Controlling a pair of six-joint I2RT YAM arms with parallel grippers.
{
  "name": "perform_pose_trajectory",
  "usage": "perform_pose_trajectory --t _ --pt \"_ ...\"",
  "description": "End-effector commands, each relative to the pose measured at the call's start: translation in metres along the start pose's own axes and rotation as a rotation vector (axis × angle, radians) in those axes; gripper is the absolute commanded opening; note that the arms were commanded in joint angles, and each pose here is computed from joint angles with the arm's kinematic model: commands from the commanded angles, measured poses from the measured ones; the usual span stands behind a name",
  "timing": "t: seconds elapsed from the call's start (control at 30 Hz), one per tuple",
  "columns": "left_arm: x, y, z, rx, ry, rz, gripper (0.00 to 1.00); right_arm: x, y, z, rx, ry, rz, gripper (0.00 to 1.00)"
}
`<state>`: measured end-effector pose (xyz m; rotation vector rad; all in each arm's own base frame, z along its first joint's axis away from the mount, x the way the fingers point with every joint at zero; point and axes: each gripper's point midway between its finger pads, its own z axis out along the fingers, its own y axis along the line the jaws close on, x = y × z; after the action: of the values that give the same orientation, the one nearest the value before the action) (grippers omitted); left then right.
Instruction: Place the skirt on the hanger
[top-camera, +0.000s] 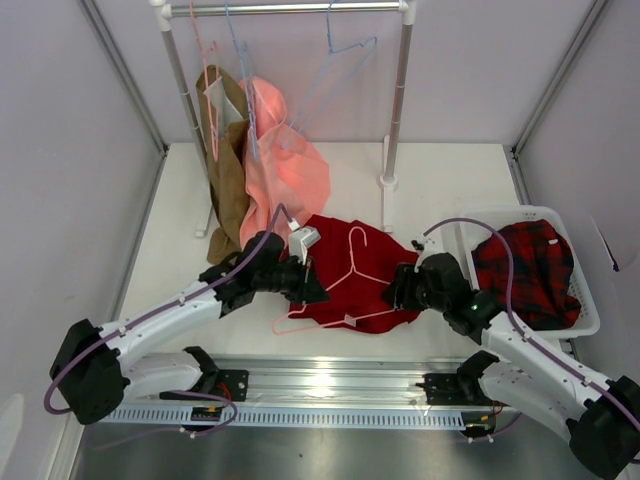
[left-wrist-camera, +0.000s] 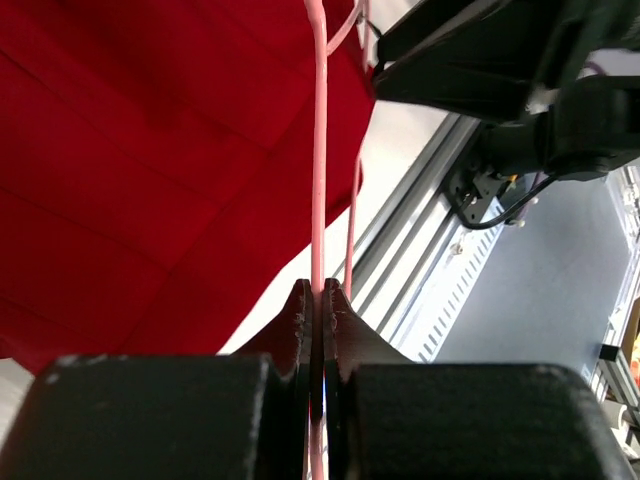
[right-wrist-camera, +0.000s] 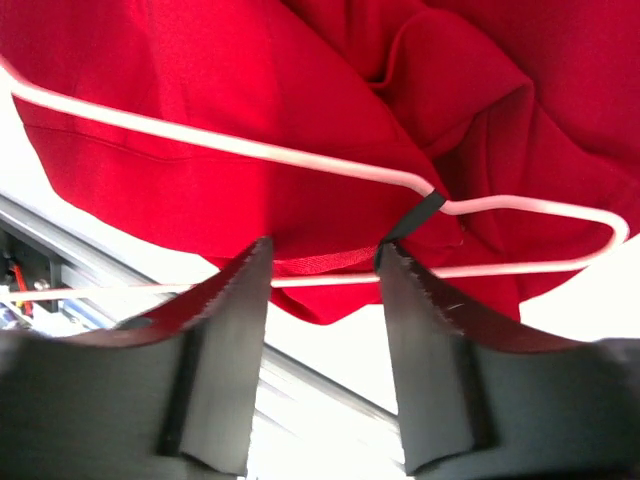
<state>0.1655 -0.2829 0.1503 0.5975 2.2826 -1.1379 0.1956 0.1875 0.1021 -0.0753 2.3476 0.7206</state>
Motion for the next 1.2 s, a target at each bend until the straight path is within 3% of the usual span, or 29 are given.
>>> perform_pose_trajectory --t 0.0,0.43,0.57,0.77,1.17 --pt "0.005 0.002 0.009 0.020 0.015 0.038 0.00 -0.036 0.019 -0.021 -0.010 -0.097 -0.041 0.56" --pt "0.011 0.004 0.017 0.044 0.047 0.063 0.00 -0.070 0.043 -0.029 0.025 -0.137 -0.099 0.69" --pt "0.009 0.005 0.019 0.042 0.045 0.063 0.00 -0.051 0.019 -0.026 0.146 -0.045 -0.097 0.70" --pt "0.008 0.006 0.024 0.037 0.050 0.061 0.00 -0.033 -0.009 -0.047 0.278 -0.007 -0.050 0.76" --pt "0.003 -0.008 0.036 0.074 0.071 0.087 0.00 -0.065 0.034 -0.033 0.170 -0.049 -0.121 0.75"
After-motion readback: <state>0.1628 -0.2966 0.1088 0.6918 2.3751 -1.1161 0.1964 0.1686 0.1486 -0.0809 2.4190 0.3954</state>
